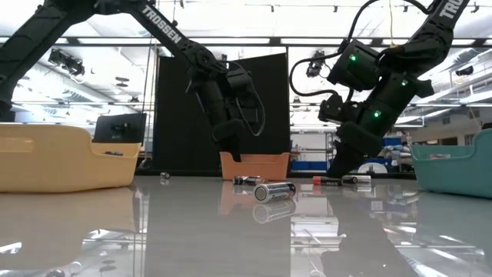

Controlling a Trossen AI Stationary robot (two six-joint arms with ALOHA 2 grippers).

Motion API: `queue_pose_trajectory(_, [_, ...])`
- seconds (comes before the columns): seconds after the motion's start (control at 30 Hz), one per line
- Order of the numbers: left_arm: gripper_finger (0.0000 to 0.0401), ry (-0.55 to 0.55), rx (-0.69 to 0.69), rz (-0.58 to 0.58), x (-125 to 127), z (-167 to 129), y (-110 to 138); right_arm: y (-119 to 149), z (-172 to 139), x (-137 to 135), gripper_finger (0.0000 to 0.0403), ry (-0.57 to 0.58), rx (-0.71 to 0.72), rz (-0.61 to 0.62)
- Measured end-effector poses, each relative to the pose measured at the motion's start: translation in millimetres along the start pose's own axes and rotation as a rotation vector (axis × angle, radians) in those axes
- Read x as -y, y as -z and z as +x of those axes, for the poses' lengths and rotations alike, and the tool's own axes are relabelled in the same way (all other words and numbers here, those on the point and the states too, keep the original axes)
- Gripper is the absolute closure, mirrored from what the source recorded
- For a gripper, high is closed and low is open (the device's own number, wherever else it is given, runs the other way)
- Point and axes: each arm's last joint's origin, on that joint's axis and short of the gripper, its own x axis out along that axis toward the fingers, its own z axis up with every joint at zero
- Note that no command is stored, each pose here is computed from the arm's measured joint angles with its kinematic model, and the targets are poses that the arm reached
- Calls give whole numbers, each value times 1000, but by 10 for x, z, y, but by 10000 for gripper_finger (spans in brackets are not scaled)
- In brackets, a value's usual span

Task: Sort batteries
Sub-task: Put the silver battery into the orange bin

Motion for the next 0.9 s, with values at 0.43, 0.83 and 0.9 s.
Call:
queue_pose_trajectory(0.43, [315, 2, 9, 21, 73, -49, -90, -1, -1, 0, 390, -1, 0, 0])
queue_pose_trajectory(0.83, [314, -42, 34, 110, 251, -205, -269, 10, -12, -64, 390, -21, 1, -20])
queue_pose_trajectory(0.9, [312, -63, 18, 112, 262, -204, -264, 11, -13, -74, 389, -24, 2, -23])
